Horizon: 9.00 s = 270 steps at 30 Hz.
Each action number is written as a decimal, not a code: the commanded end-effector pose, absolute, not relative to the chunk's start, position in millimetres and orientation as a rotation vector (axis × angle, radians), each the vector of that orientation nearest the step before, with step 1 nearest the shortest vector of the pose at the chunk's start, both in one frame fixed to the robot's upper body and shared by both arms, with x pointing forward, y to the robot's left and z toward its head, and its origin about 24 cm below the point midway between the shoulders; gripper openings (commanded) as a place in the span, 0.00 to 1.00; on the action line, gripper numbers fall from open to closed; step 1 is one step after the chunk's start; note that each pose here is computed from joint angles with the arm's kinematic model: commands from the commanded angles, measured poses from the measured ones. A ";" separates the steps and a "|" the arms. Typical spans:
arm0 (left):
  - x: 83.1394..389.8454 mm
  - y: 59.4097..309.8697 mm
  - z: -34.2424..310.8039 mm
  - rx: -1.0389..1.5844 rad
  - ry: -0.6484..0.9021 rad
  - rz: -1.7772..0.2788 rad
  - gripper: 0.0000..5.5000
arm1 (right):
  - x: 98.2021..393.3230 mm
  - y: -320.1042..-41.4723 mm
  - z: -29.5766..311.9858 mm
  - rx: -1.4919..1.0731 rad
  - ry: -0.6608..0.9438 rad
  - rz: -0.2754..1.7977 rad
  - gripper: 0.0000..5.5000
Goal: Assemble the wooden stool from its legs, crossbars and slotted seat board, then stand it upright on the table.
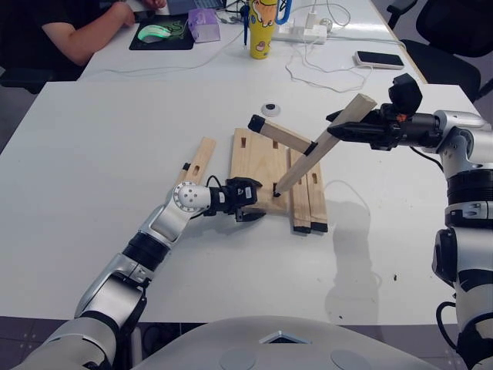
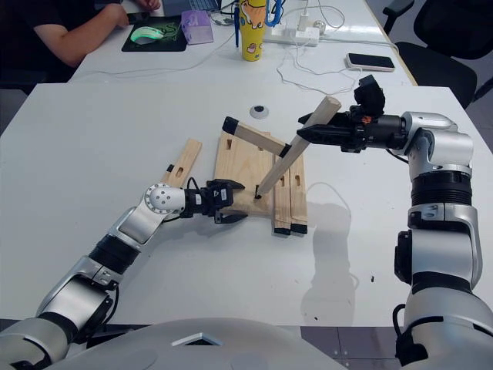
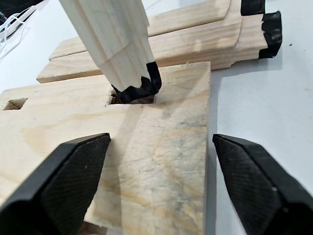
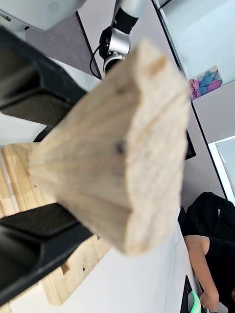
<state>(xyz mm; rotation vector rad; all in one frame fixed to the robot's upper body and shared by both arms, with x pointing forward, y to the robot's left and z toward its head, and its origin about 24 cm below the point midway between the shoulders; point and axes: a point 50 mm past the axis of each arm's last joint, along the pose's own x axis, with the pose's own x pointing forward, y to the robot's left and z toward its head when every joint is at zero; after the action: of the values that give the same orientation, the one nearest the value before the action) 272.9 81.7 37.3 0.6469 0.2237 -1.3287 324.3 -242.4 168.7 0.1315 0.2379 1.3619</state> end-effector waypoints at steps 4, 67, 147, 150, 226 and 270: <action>262.9 94.7 12.0 0.651 0.393 -1.339 0.71 | 331.2 -231.1 171.3 0.006 0.228 1.373 0.37; 246.4 94.2 8.1 0.525 0.467 -1.316 0.71 | 275.3 -188.6 77.5 0.023 0.379 1.484 0.37; 254.1 105.4 -8.0 0.475 0.552 -1.168 0.71 | 278.7 -210.9 238.5 0.737 -0.385 1.267 0.01; 253.8 105.1 -7.1 0.448 0.534 -1.147 0.71 | 282.8 -254.4 221.0 0.757 -0.355 1.070 0.01; 233.7 139.2 77.7 0.616 0.258 -1.099 0.71 | 253.2 -105.6 56.9 -0.810 0.459 1.115 0.01; 199.1 127.1 51.0 0.448 0.449 -1.138 0.71 | 189.5 -142.4 64.5 0.259 0.515 0.293 0.58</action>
<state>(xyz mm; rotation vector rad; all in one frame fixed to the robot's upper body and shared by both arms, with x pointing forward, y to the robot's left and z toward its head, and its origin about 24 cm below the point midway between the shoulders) 196.5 129.6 50.7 0.4343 0.4594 -1.1389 186.6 -143.0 65.6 0.2416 0.4975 0.2956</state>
